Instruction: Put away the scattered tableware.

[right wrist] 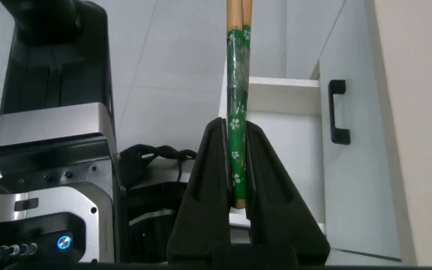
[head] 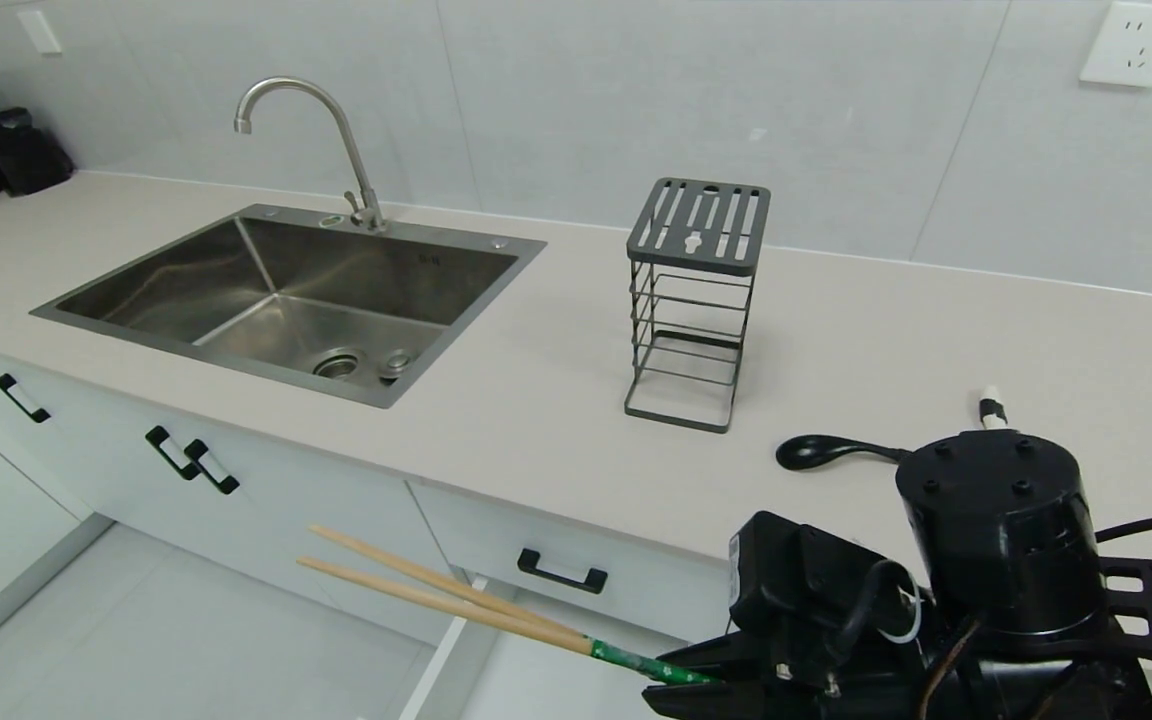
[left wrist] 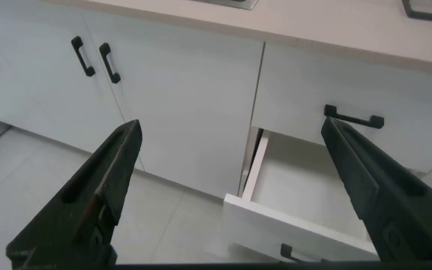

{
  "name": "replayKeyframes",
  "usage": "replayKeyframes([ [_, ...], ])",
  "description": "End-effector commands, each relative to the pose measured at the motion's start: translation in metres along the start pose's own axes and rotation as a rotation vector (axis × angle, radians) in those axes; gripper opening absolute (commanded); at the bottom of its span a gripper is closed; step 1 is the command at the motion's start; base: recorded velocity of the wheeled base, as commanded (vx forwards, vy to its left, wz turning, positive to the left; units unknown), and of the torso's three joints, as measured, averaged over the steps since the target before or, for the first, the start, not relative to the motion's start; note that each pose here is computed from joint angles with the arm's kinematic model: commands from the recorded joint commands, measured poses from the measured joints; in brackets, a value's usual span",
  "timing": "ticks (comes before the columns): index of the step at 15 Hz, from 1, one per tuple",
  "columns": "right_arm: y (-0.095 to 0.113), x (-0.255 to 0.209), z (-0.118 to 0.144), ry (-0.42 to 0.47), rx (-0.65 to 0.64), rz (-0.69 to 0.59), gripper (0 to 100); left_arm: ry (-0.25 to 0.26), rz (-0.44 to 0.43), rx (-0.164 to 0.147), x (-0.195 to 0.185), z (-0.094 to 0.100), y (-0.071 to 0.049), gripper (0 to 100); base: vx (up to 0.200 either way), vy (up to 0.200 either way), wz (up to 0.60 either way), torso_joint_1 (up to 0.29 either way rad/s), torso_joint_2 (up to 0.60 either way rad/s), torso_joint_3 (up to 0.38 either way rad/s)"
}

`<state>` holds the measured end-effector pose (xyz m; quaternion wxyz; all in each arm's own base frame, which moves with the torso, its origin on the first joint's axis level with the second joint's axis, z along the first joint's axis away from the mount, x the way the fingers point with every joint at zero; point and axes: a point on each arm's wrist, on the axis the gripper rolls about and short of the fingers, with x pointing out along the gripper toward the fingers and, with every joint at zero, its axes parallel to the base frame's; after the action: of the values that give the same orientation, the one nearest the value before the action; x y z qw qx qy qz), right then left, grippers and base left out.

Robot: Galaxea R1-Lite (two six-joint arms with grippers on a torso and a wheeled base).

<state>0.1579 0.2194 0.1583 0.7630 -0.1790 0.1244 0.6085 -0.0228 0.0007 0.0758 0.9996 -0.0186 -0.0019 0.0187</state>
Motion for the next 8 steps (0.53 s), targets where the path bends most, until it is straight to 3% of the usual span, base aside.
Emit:
replayKeyframes([
  [1, -0.0002, -0.0003, 0.001, -0.004, -0.002, -0.003, 0, 0.0, 0.001, 0.0, 0.0, 0.0, 0.0, 100, 0.0, 0.0, 0.0, -0.051, 0.1, 0.056],
  [8, 0.0044, -0.001, 0.0035, -0.007, 0.011, -0.008, 0, 0.0, 0.001, 0.0, 0.0, 0.0, 0.0, 100, 0.0, 0.0, 0.0, -0.179, 0.34, 0.172],
])
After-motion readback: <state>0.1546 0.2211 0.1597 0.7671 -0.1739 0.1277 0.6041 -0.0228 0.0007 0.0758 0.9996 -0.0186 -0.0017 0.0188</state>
